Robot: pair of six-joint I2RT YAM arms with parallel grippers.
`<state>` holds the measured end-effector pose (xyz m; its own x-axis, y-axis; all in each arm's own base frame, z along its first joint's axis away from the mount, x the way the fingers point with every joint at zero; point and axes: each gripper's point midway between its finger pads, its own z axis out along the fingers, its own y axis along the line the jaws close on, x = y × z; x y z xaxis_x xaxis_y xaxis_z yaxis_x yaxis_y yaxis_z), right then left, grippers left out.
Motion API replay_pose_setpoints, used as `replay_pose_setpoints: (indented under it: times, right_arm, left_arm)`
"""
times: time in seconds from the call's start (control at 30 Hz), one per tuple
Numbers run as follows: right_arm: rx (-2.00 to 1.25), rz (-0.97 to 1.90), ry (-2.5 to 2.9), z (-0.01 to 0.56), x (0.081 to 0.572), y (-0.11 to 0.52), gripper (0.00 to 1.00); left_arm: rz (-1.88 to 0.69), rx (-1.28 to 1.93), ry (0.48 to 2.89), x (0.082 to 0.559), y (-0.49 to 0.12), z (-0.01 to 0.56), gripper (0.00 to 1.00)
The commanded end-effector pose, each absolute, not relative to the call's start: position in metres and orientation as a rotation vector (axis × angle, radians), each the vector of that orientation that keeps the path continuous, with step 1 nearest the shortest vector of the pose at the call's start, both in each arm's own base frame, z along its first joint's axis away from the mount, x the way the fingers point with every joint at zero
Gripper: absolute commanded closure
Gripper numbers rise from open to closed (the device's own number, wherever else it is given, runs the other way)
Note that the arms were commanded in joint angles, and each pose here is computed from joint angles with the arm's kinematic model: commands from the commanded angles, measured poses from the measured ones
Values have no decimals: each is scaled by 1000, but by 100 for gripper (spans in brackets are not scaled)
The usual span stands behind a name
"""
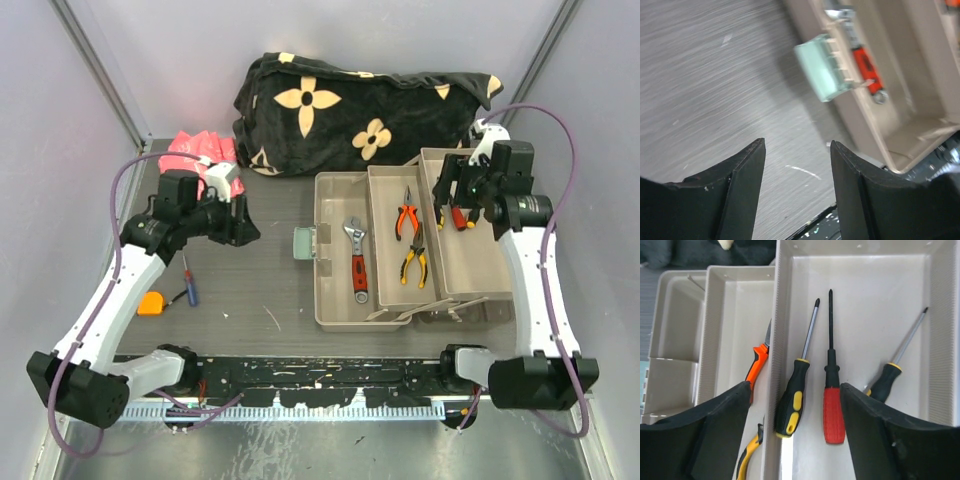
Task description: Pack the tool kit
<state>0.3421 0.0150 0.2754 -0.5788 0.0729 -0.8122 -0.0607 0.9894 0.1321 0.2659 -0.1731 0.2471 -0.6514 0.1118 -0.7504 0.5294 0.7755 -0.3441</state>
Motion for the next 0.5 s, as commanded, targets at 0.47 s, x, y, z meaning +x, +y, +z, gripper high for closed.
replay_pose_setpoints:
  times: [0.47]
  right_arm:
    - [-43,219,1740,409,274,29,11]
  left_arm:
    - [-66,-189,2784,293,62,79,44]
